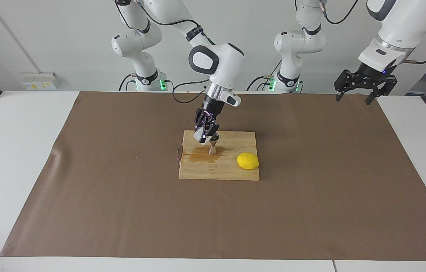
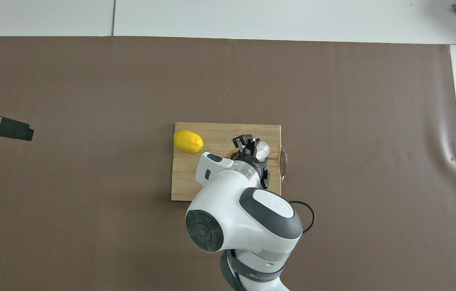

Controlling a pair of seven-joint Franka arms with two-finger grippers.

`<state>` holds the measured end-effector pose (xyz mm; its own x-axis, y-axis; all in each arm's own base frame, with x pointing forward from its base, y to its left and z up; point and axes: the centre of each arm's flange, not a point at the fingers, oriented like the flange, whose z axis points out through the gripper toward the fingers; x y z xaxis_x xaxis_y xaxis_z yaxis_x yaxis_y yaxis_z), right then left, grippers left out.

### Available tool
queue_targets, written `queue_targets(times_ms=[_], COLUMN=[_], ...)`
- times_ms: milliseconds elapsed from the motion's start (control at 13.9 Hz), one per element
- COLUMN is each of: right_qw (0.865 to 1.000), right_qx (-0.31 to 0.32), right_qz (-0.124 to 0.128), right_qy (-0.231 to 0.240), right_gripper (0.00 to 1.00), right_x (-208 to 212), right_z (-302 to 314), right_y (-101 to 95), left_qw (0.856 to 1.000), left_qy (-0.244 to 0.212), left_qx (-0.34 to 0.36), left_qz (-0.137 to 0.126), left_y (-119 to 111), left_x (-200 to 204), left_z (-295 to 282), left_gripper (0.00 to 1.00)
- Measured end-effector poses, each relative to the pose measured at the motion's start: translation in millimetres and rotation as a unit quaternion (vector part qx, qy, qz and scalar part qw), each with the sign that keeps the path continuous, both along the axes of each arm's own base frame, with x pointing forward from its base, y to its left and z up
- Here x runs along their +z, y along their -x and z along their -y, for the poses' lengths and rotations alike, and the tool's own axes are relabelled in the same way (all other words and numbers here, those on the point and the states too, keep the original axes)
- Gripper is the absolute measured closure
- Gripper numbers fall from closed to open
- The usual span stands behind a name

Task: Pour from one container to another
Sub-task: 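Tilt the white cup over the jigger with the right gripper, then turn the white cup upright and lift it away from the jigger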

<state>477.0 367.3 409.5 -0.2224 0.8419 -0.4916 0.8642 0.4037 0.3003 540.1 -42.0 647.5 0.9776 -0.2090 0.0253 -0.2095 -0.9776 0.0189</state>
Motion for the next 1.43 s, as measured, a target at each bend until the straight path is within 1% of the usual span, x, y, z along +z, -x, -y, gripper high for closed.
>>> queue_targets(times_ms=[358, 717, 932, 1219, 1434], right_qw=[0.999, 0.999, 0.997, 0.993, 0.987], right_qx=[-0.022, -0.028, -0.044, -0.076, -0.094], right_qz=[-0.008, -0.01, -0.018, -0.042, -0.075], right_qy=[-0.032, -0.043, -0.064, -0.086, -0.103], right_gripper=[0.51, 0.51, 0.51, 0.51, 0.51], right_x=[15.3, 20.6, 29.1, 31.4, 28.0], right_z=[5.1, 5.0, 9.6, 35.1, 57.2], right_y=[0.1, 1.3, 0.7, -13.9, -24.8], left_qw=[1.0, 1.0, 1.0, 1.0, 1.0], left_qy=[0.0, 0.0, 0.0, 0.0, 0.0], left_qx=[0.0, 0.0, 0.0, 0.0, 0.0], left_qz=[0.0, 0.001, 0.002, 0.002, 0.002], left_y=[-0.1, -0.7, -1.2, -1.4, -1.6], left_x=[-0.2, -0.5, -0.7, -0.8, -1.0], left_z=[0.4, 0.5, 0.6, 0.6, 0.6], left_gripper=[0.0, 0.0, 0.0, 0.0, 0.0])
